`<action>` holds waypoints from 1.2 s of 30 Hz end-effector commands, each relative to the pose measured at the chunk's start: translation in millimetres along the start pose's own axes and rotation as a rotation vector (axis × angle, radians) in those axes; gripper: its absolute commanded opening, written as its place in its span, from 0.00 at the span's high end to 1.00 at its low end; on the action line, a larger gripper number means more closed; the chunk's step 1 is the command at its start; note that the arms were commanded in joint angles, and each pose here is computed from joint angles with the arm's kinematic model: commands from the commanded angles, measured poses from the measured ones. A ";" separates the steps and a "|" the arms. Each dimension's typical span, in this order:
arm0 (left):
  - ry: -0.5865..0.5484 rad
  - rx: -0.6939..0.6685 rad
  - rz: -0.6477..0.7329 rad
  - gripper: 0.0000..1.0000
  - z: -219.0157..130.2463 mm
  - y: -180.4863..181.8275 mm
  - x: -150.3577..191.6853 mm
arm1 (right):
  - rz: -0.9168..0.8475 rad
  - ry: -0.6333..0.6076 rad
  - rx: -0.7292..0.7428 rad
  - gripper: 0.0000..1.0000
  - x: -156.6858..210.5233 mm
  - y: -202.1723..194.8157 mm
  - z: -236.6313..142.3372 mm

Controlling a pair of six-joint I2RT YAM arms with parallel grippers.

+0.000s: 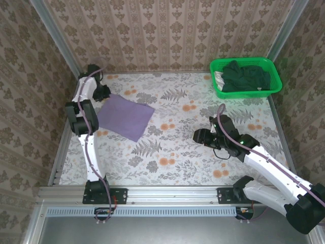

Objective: Fold and stack the t-shirts

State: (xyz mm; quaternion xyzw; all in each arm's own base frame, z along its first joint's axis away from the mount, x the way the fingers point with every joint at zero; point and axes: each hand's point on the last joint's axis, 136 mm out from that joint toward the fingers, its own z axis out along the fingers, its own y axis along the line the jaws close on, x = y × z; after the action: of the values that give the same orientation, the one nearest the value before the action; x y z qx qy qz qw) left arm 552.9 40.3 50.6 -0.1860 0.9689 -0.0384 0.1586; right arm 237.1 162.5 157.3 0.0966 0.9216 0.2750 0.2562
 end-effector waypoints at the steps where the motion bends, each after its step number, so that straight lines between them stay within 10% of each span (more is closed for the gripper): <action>1: -0.012 -0.032 -0.047 0.84 12.3 28.4 -21.5 | 0.047 0.032 0.103 0.47 6.2 -16.3 -15.3; 11: -0.103 0.097 -0.303 0.80 38.8 78.5 -68.8 | 0.057 0.081 0.169 0.48 -1.9 -7.9 -29.3; 21: -0.142 0.325 0.024 0.27 -45.8 -0.2 -54.6 | 0.038 0.077 0.074 0.47 -15.8 14.4 4.9; 36: 0.105 0.451 0.250 0.20 -9.9 -21.9 25.1 | 0.040 0.079 0.010 0.45 -13.1 21.1 14.3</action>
State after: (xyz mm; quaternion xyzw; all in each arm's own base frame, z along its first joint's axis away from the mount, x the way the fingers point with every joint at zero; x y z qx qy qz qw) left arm 546.7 30.6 62.1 -0.0700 0.9565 -0.2269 0.1692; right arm 259.3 182.2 161.2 0.1069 0.9348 0.2665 0.2091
